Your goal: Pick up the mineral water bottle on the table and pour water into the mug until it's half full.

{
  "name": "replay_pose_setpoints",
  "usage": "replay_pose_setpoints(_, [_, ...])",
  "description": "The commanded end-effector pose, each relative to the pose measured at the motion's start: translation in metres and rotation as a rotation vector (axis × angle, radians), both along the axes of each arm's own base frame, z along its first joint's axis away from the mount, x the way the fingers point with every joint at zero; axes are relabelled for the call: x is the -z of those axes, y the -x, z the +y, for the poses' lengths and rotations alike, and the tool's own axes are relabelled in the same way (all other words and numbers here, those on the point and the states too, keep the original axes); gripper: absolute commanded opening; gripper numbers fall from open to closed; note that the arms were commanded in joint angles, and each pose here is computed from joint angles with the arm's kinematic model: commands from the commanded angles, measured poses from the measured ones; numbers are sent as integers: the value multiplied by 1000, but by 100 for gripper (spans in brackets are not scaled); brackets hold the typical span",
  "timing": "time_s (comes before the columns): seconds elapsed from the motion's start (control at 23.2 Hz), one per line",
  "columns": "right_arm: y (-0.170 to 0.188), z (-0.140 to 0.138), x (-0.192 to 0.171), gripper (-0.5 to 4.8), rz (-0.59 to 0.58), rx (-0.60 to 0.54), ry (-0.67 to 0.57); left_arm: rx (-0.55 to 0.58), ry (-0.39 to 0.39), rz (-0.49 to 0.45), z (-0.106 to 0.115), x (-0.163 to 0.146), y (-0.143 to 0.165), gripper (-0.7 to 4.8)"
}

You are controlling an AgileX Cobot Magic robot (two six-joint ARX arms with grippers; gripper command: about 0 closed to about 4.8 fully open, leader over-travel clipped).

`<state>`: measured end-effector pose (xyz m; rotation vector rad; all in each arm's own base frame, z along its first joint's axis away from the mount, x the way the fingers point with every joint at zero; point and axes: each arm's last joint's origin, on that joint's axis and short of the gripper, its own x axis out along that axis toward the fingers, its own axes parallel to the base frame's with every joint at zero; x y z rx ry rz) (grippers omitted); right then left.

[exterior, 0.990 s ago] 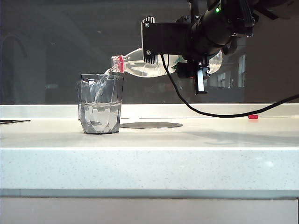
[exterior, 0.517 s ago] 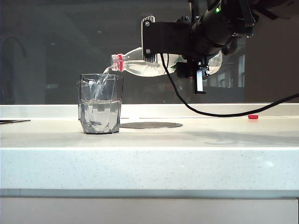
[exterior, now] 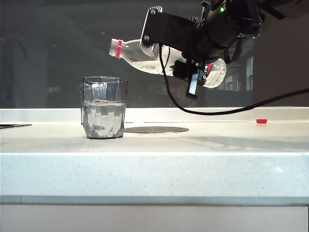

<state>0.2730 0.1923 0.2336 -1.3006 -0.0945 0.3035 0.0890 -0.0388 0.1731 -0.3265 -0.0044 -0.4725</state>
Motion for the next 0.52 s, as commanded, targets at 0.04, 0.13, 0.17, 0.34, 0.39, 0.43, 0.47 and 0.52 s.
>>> replay_pose_setpoints(0.04, [4,5,-9,201,-10,-10,-141,-5,9,-15,0,-2,0,-4])
replay_pose_setpoints(0.13, [6,8,-9,202,17,-7,-230,-5,9,-15,0,-2,0,-4])
replay_pose_setpoints(0.17, [6,8,-10,202,25,1,-260,-5,9,-15,0,-2,0,-4])
replay_pose_setpoints(0.34, [5,5,-10,202,54,94,-422,-5,9,-14,0,-2,0,-4])
replay_pose_setpoints(0.39, [5,4,-10,202,58,119,-464,-5,9,-14,0,-2,0,-4])
replay_pose_setpoints(0.43, [5,4,-10,202,69,124,-509,-5,8,-12,0,-2,0,-4])
replay_pose_setpoints(0.47, [5,4,-9,202,83,128,-561,-5,6,-9,0,-2,0,-4])
replay_pose_setpoints(0.52, [5,4,-10,202,96,132,-619,-5,6,-8,0,-2,0,-4])
